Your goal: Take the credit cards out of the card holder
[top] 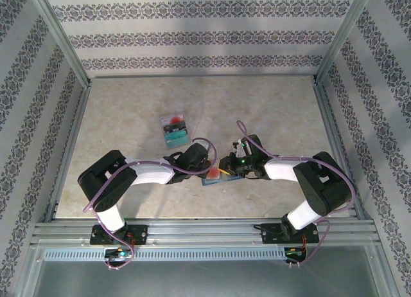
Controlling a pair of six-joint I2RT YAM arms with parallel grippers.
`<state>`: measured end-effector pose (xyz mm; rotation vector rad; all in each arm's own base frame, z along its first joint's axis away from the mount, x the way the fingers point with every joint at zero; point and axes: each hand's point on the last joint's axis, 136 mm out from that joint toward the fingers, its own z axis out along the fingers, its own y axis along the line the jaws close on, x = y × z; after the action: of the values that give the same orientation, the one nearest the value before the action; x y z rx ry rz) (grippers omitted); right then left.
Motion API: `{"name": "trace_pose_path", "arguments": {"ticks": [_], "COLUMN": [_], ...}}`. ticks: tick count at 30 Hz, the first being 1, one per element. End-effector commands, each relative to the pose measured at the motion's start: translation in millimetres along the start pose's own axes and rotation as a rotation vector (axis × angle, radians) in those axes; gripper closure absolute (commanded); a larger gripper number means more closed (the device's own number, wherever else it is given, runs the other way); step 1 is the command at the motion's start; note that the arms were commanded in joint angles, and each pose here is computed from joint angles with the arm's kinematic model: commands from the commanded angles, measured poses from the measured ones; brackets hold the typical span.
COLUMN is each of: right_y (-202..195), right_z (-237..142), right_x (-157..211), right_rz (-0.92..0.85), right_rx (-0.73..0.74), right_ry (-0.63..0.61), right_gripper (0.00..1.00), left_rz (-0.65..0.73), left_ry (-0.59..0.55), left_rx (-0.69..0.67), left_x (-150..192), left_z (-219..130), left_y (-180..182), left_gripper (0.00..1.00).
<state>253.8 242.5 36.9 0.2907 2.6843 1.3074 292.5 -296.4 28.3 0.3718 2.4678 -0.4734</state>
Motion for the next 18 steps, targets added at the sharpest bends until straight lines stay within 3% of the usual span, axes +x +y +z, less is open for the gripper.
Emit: {"name": "trace_pose_path", "arguments": {"ticks": [1, 18], "right_y": [28.8, 25.2], "right_z": [-5.4, -8.4], "right_x": [-6.9, -15.7], "right_rz": [-0.046, -0.064], "right_rx": [-0.116, -0.100], "right_ry": [-0.018, -0.067], "right_gripper": [0.85, 0.84], "left_rz": [0.015, 0.005], "left_ry": [0.047, 0.067], "left_rx": [-0.029, -0.027], "left_x": [14.1, 24.5], "left_z": [-0.5, -4.3], "left_y": [11.2, 14.9], "left_gripper": [0.79, 0.79]}}
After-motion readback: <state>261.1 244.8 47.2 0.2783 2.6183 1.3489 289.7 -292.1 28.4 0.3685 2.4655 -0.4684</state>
